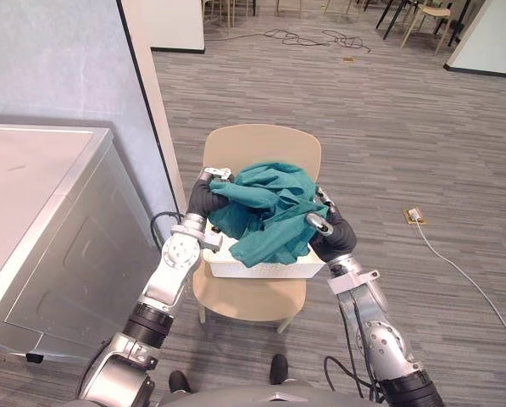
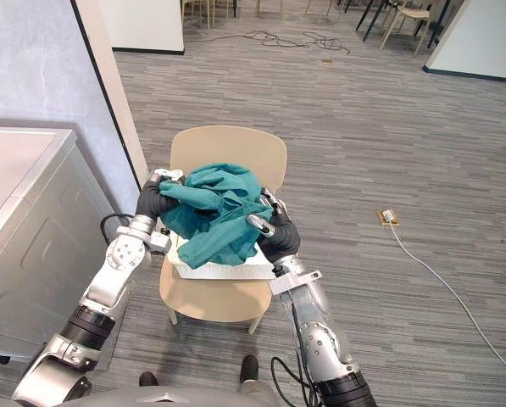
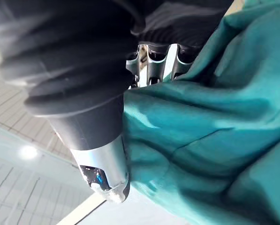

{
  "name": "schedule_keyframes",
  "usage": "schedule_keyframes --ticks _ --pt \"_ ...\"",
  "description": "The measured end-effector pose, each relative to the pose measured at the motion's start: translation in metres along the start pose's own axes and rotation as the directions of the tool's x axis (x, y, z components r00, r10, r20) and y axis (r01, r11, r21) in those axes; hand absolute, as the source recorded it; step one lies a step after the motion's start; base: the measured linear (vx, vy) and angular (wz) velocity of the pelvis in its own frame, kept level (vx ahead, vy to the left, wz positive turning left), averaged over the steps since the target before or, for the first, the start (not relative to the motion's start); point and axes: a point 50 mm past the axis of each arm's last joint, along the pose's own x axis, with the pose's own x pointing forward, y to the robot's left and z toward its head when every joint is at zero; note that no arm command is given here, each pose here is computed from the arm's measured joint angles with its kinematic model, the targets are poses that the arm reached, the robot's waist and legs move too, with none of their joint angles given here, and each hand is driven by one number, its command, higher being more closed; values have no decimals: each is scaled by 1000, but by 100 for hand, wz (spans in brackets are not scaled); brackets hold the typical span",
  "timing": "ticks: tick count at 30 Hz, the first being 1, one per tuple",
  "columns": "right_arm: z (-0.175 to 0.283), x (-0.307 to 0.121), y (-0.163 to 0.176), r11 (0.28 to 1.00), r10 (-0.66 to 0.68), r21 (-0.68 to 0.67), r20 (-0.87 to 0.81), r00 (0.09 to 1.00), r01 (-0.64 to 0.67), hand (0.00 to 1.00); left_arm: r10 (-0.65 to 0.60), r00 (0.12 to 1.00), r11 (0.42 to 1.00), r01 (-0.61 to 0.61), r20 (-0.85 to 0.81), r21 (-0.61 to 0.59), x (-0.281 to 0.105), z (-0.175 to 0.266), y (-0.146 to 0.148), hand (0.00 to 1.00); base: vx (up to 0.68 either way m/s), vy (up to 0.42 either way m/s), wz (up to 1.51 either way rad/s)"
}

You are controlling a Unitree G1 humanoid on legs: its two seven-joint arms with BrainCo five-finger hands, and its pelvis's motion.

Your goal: Pick up the laundry basket with both hands and put the clothes into the washing machine.

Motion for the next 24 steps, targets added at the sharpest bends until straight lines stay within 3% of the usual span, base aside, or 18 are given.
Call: schedule_keyframes --ticks 4,14,24 --pt "-1 -2 -5 997 -17 -79 -24 1000 15 0 105 994 994 -105 8 -6 1 2 19 100 8 -3 -2" --pt "-18 -8 -25 982 -150 -129 -74 986 140 0 317 948 941 -313 13 -127 0 8 54 100 0 0 0" --pt "-14 -18 -40 951 -281 -135 -17 960 276 0 347 935 927 -332 68 -174 2 21 59 100 5 2 2"
